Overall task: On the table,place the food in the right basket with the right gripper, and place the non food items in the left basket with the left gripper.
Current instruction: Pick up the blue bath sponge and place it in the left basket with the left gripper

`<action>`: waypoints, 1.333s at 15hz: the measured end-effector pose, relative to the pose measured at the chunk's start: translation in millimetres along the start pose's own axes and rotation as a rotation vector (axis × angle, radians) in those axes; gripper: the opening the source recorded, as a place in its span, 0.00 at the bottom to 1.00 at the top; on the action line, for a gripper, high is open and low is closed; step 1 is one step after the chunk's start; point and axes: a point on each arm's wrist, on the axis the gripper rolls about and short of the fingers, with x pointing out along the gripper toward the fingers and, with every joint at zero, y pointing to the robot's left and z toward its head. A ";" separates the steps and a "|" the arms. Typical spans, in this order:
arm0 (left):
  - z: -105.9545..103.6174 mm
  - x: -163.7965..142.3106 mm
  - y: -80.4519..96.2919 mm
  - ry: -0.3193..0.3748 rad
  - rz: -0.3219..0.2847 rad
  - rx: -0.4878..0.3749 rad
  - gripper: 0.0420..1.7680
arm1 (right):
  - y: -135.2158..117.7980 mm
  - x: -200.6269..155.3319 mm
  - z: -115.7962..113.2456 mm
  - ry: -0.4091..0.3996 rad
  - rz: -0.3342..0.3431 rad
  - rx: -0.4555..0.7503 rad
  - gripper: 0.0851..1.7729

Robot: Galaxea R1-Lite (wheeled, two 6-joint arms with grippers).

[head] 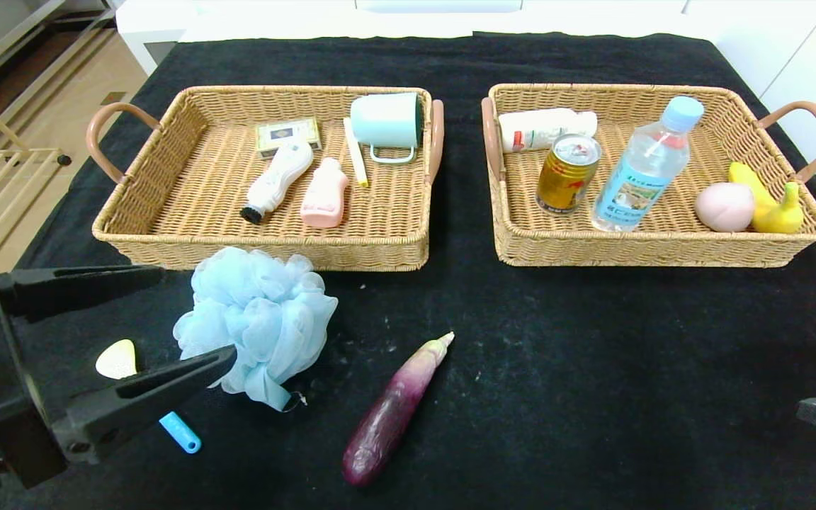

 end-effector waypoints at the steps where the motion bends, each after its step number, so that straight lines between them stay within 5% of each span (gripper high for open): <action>1: 3.7 -2.0 1.2 0.034 0.006 -0.015 0.97 | 0.0 -0.1 -0.7 0.002 -0.001 -0.001 0.96; 8: 47.1 -4.2 18.2 0.372 0.157 -0.187 0.97 | -0.3 2.3 0.0 0.005 0.008 0.000 0.96; 11: 63.5 21.0 29.8 0.516 0.202 -0.292 0.97 | -0.7 4.5 -1.3 0.017 0.010 0.003 0.96; 14: 59.2 58.9 41.2 0.630 0.307 -0.295 0.97 | -1.7 6.3 -2.3 0.027 0.007 0.007 0.96; 20: 36.5 101.2 38.7 0.726 0.264 -0.296 0.97 | -2.5 9.0 -4.8 0.044 0.006 0.013 0.96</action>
